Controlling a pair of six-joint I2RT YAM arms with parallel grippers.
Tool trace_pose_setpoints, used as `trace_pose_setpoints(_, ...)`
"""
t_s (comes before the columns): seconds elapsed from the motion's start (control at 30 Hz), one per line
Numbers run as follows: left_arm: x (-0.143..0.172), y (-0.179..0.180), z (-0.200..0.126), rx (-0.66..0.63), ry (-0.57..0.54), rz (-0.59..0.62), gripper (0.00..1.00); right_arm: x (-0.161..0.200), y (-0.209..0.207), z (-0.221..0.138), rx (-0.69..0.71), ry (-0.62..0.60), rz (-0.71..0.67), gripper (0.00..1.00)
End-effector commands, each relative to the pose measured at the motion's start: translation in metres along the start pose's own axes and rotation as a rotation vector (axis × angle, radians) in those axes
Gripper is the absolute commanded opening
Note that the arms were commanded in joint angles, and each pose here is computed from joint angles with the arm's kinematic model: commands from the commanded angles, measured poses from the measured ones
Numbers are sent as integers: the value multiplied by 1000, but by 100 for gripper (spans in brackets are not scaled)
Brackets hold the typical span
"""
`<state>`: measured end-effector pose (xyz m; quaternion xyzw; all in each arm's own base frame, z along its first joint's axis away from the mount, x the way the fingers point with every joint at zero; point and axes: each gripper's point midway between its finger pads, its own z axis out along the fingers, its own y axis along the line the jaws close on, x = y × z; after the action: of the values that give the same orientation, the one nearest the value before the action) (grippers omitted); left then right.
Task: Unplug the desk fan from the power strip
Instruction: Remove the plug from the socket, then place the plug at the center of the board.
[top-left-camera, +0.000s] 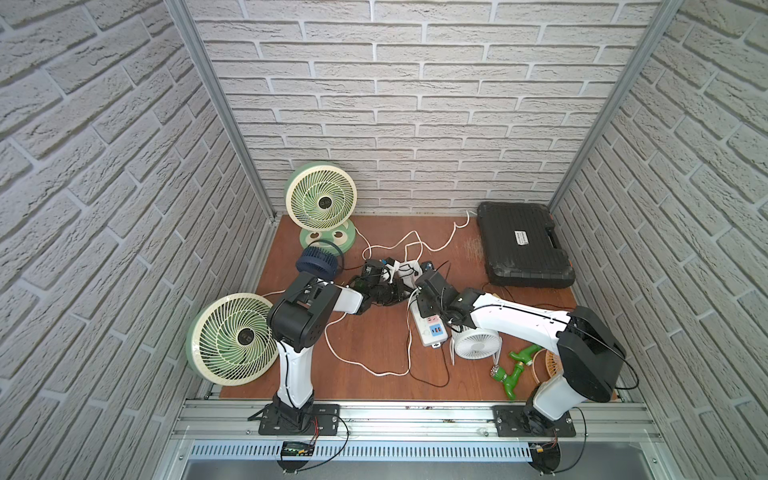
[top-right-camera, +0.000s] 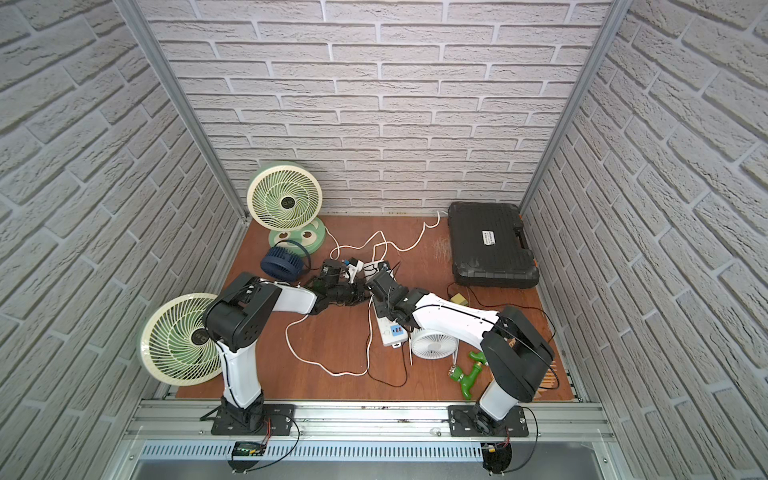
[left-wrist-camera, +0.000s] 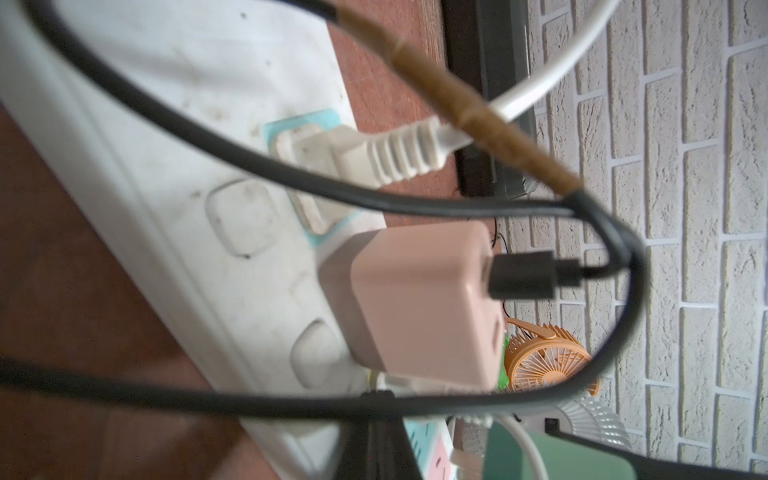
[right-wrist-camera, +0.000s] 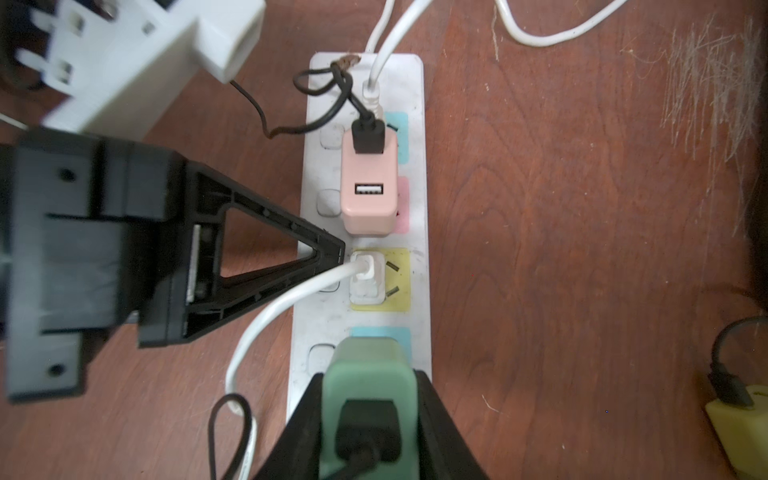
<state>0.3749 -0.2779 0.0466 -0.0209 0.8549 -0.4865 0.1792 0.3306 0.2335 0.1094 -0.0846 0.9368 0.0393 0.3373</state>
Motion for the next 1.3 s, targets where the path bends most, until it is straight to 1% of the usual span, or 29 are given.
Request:
trace_pose_setpoints(0.0, 17, 42, 0, -119, 22, -86, 0, -23, -6, -26, -47, -68, 38, 19)
trace_pose_setpoints(0.17, 16, 42, 0, -118, 21, -85, 0, -34, -16, -46, -93, -88, 46, 19)
trace_pose_setpoints(0.4, 17, 42, -1, -118, 21, -87, 0, -49, -60, -70, -92, -129, 139, 19)
trace_pose_setpoints(0.53, 16, 42, 0, -118, 19, -86, 0, -44, -87, -69, -73, -109, 203, 19)
trace_pose_setpoints(0.83, 14, 41, 0, -112, 20, -88, 0, -2, -121, -42, -43, 56, 315, 20)
trace_pose_setpoints(1.03, 12, 42, -1, -111, 20, -91, 0, 24, -120, -26, -42, 186, 319, 20)
trace_pose_setpoints(1.27, 10, 42, 0, -107, 21, -94, 0, 50, -119, -10, -31, 289, 311, 21)
